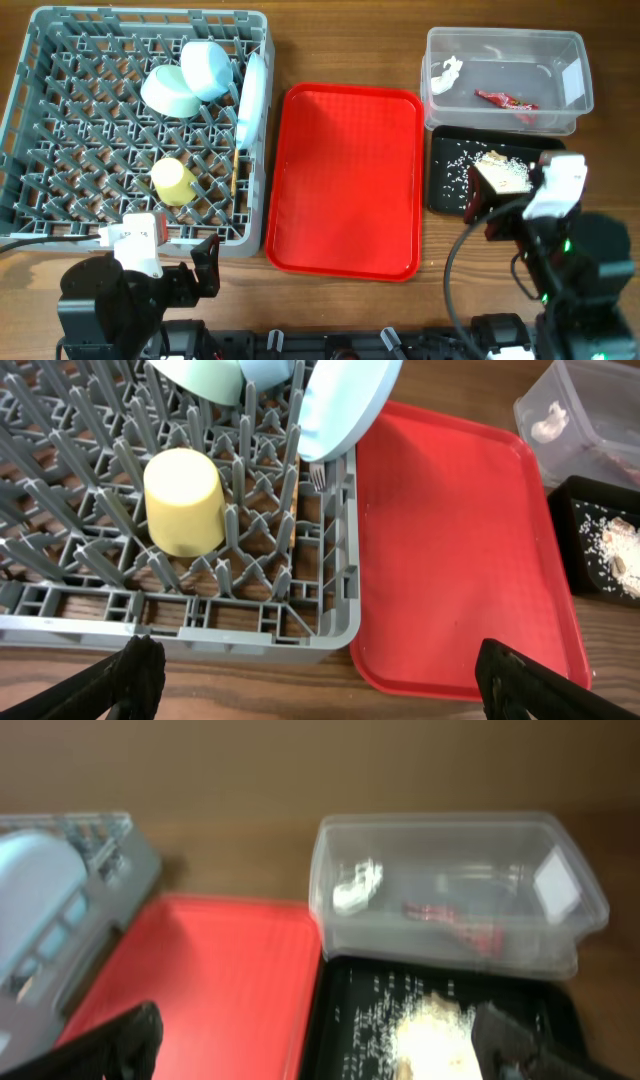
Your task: Sort waste into correct bins and load items into the dishwasher rack
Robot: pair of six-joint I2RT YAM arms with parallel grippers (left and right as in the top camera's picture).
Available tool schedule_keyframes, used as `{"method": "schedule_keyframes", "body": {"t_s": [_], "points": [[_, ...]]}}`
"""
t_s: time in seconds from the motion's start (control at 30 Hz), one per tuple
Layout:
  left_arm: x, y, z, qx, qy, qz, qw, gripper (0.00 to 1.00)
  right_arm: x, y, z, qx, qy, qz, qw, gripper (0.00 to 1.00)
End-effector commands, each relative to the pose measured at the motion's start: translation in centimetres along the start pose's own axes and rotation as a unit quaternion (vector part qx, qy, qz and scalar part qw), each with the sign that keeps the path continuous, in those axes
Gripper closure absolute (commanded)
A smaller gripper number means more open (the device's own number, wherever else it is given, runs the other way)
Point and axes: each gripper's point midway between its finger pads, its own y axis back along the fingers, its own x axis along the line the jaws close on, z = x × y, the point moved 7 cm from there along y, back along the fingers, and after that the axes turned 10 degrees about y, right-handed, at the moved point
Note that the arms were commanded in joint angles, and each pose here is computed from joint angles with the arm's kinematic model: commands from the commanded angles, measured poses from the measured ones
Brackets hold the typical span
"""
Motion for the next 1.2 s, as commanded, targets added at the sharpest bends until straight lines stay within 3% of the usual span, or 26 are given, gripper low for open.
{"method": "schedule_keyframes", "body": {"t_s": [0.0,0.23,0.4,0.7,0.93,1.17], "points": [[-0.1,-0.1,-0.1,0.002,-0.009,-0.005,1.000,0.00,0.9,-0.4,-2.2,-0.075,0.027,0.024,0.997,0.00],[-0.1,-0.1,-0.1,0.002,-0.009,-0.005,1.000,0.00,1.8,-1.1,-5.0,-0.234,0.042,0.035,0.971,0.00],[-0.1,-0.1,-0.1,0.002,-0.009,-0.005,1.000,0.00,1.8,-1.6,-6.4,-0.291,0.048,0.022,0.955,0.00],[-0.1,-0.1,-0.1,0.002,-0.009,-0.005,1.000,0.00,1.1,-3.6,-9.0,-0.276,0.033,-0.022,0.960,0.00],[-0.1,-0.1,-0.1,0.002,-0.009,-0.005,1.000,0.00,0.7,-5.2,-12.3,-0.175,0.021,-0.043,0.983,0.00],[-0.1,-0.1,-0.1,0.002,-0.009,-0.005,1.000,0.00,0.8,-5.2,-12.2,-0.177,0.036,-0.038,0.983,0.00]]}}
